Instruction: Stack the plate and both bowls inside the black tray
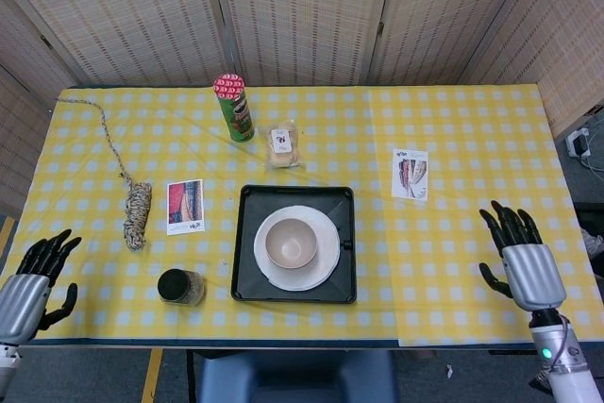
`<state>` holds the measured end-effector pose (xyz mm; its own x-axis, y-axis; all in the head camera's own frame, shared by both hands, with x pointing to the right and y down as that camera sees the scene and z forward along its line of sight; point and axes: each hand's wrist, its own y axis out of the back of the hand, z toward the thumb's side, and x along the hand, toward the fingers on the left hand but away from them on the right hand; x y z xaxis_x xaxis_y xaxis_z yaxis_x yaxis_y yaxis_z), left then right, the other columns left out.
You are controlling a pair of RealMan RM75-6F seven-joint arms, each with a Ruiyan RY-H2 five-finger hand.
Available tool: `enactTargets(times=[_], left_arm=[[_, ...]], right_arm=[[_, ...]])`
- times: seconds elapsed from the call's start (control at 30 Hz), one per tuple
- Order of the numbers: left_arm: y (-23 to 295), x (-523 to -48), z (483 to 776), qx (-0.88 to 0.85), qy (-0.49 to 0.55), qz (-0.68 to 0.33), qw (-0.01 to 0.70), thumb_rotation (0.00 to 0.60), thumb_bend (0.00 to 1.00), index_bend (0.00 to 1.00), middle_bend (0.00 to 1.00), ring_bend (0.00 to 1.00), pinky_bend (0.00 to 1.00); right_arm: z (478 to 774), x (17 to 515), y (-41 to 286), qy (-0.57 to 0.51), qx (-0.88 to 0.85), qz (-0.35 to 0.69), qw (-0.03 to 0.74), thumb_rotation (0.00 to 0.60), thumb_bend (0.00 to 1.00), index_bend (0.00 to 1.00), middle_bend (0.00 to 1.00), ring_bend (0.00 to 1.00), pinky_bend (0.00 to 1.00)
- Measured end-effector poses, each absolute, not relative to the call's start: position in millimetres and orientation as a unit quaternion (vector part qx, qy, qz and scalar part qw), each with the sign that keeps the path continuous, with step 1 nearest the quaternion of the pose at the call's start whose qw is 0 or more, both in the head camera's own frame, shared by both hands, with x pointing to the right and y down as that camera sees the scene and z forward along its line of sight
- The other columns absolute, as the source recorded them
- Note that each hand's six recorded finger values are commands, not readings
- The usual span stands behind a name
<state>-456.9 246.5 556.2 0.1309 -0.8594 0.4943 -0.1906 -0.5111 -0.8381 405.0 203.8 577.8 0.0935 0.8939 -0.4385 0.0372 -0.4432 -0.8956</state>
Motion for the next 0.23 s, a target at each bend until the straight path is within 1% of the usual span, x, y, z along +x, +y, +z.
enactTargets(times=[0.1, 0.23], left_arm=[[246, -455, 557, -0.681, 0.387, -0.534, 0.318, 0.6, 0.62, 0.0, 0.0, 0.0, 0.0], [245, -452, 556, -0.664, 0.383, -0.538, 0.35, 0.6, 0.62, 0.0, 0.0, 0.0, 0.0]], right_arm=[[573, 418, 212, -0.375, -0.628, 0.562, 0.385, 0.6, 0.37, 0.0, 0.0, 0.0, 0.0], [563, 419, 220, -0.39, -0.627, 0.549, 0.392, 0.6, 0.37, 0.0, 0.0, 0.0, 0.0]])
